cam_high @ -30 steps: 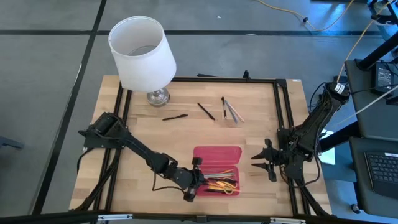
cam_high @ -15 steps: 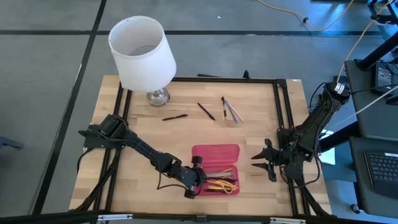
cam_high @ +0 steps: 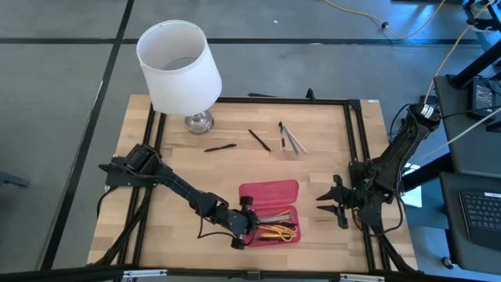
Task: Pick & place school supplies into a supply box
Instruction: Put the yellow supply into the pink supply box, then put the pink pen into the pink supply box
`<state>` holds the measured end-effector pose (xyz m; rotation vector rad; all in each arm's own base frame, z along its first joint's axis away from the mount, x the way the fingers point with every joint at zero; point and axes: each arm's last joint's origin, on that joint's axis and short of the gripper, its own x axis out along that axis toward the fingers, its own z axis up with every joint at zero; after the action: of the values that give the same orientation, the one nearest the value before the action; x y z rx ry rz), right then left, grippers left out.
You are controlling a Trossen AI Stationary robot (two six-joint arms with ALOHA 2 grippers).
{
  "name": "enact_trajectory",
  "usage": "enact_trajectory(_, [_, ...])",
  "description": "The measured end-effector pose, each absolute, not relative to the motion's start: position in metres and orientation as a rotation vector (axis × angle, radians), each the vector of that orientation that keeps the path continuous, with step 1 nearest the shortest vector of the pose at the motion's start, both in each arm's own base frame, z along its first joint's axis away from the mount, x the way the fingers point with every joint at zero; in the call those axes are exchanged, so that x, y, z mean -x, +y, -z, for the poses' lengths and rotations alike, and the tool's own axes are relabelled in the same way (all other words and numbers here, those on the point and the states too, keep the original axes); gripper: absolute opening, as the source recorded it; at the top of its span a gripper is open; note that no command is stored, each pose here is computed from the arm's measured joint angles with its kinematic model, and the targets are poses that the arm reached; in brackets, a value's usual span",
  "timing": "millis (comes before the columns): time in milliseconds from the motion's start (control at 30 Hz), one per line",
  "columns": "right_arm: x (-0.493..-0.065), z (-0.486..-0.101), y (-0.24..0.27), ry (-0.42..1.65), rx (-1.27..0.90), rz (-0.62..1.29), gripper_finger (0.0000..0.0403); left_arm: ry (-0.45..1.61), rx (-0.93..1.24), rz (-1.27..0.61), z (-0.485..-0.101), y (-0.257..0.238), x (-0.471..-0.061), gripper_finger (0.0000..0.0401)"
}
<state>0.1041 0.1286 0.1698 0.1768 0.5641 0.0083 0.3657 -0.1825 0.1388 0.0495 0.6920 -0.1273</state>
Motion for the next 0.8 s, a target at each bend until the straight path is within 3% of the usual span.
enact_trajectory(267, [-0.104, -0.17, 0.129, 0.562, -0.18, -0.009, 0.0136, 0.662, -0.04, 0.132, -0.152, -0.182, -0.364, 0.0088])
enact_trajectory(467, [-0.107, -0.176, 0.133, 0.508, -0.274, -0.022, 0.0136, 0.569, -0.097, 0.174, -0.194, -0.178, -0.356, 0.0097])
enact_trajectory(600, [-0.108, -0.177, 0.134, 0.497, -0.216, -0.036, 0.0136, 0.565, -0.132, 0.182, -0.223, -0.171, -0.342, 0.0094])
enact_trajectory(800, [-0.114, -0.18, 0.123, 0.348, -0.116, 0.176, 0.0136, 0.57, -0.152, 0.177, -0.246, -0.154, -0.317, 0.0089])
